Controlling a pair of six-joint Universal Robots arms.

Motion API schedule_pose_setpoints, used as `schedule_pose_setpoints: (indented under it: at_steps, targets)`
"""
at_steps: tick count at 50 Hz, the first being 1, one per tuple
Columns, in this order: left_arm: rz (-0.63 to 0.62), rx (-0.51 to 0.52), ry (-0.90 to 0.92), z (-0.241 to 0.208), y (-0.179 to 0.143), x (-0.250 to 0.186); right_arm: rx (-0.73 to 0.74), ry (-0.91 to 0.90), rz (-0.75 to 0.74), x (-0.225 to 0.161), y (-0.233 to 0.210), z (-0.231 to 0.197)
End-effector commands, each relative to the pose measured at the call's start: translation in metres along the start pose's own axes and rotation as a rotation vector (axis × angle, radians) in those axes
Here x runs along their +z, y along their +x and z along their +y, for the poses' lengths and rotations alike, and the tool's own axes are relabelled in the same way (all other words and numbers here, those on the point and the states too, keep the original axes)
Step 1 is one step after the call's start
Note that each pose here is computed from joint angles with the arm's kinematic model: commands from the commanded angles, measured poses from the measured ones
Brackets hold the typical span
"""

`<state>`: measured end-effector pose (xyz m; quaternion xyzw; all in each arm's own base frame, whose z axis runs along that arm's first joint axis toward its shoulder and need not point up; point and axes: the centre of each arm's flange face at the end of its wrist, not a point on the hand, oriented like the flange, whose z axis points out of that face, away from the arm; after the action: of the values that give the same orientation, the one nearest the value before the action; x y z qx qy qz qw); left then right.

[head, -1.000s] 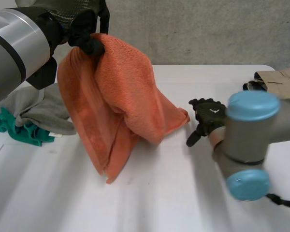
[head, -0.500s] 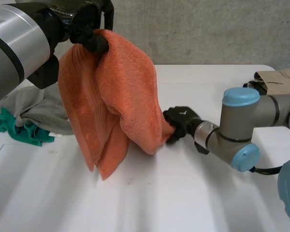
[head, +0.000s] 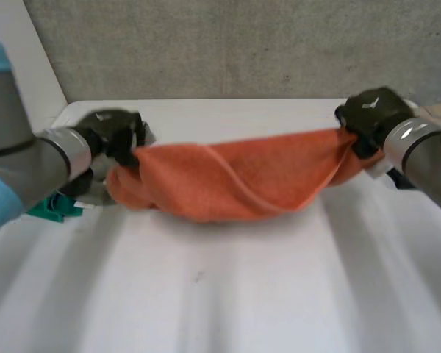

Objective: Fold the laundry.

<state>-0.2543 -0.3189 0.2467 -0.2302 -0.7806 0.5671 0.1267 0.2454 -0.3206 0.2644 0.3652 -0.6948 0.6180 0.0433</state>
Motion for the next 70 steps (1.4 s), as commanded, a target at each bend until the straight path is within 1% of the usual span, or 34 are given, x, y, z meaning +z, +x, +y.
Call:
schedule_pose_setpoints:
  at_steps: [1,2,5,6,9,10,13,14,17,18,20,21,22,24,28,29,32,33,36,37,41,45,48,52,57,63,70]
  targets:
    - [-0.033,0.056,-0.09,0.038,-0.007,0.044,-0.08,-0.086,-0.022,0.027,-0.025,0.023]
    - [-0.043,0.086,-0.058,0.031,-0.009,0.053,-0.096,-0.049,0.008,0.041,-0.025,0.021]
    - [-0.056,0.125,0.037,0.009,-0.012,0.067,-0.107,0.035,0.066,0.064,-0.026,0.014]
    - [-0.058,0.152,0.132,-0.012,-0.011,0.074,-0.111,0.103,0.124,0.079,-0.022,0.006]
    - [-0.069,0.176,0.295,-0.049,-0.012,0.081,-0.107,0.23,0.245,0.098,-0.009,-0.014]
    - [-0.086,0.191,0.406,-0.073,-0.015,0.081,-0.096,0.315,0.342,0.106,0.003,-0.029]
    - [-0.122,0.201,0.568,-0.108,-0.019,0.077,-0.062,0.422,0.493,0.11,0.024,-0.05]
    - [-0.146,0.191,0.653,-0.126,-0.022,0.072,-0.036,0.478,0.562,0.108,0.033,-0.062]
    - [-0.178,0.159,0.733,-0.141,-0.024,0.067,-0.013,0.536,0.605,0.104,0.038,-0.073]
    - [-0.196,0.133,0.762,-0.146,-0.025,0.066,-0.012,0.547,0.582,0.101,0.033,-0.077]
    - [-0.206,0.121,0.779,-0.148,-0.023,0.065,-0.021,0.545,0.545,0.099,0.025,-0.078]
    - [-0.211,0.115,0.779,-0.148,-0.023,0.064,-0.023,0.537,0.523,0.098,0.02,-0.077]
    - [-0.21,0.109,0.754,-0.141,-0.02,0.067,-0.032,0.511,0.478,0.096,0.012,-0.073]
    - [-0.202,0.101,0.698,-0.127,-0.018,0.072,-0.038,0.481,0.437,0.094,0.004,-0.067]
    - [-0.189,0.097,0.533,-0.083,-0.015,0.082,-0.044,0.388,0.352,0.092,-0.013,-0.043]
    - [-0.191,0.104,0.472,-0.065,-0.015,0.085,-0.046,0.344,0.321,0.091,-0.022,-0.032]
    - [-0.198,0.132,0.386,-0.039,-0.015,0.086,-0.054,0.258,0.265,0.089,-0.034,-0.009]
    - [-0.207,0.156,0.321,-0.019,-0.015,0.086,-0.057,0.195,0.223,0.087,-0.043,0.008]
    - [-0.221,0.196,0.23,0.008,-0.015,0.083,-0.062,0.091,0.149,0.08,-0.059,0.033]
    - [-0.226,0.216,0.172,0.024,-0.015,0.08,-0.065,0.029,0.093,0.074,-0.07,0.049]
    - [-0.21,0.255,0.059,0.054,-0.012,0.066,-0.066,-0.064,-0.022,0.059,-0.091,0.073]
    - [-0.164,0.299,-0.017,0.068,-0.002,0.049,-0.053,-0.08,-0.085,0.052,-0.098,0.08]
    - [-0.138,0.323,-0.044,0.069,0.005,0.037,-0.036,-0.083,-0.093,0.049,-0.096,0.08]
    - [-0.115,0.361,-0.039,0.05,0.009,0.018,0.021,-0.079,-0.054,0.043,-0.074,0.071]
    - [-0.091,0.392,-0.025,0.03,0.005,0.01,0.049,-0.1,-0.035,0.03,-0.053,0.063]
    - [-0.07,0.397,0.052,0.0,-0.009,0.023,0.049,-0.183,-0.046,0.016,-0.038,0.072]
    - [0.0,0.385,0.035,0.001,-0.012,0.063,0.086,-0.237,-0.074,0.008,-0.042,0.088]
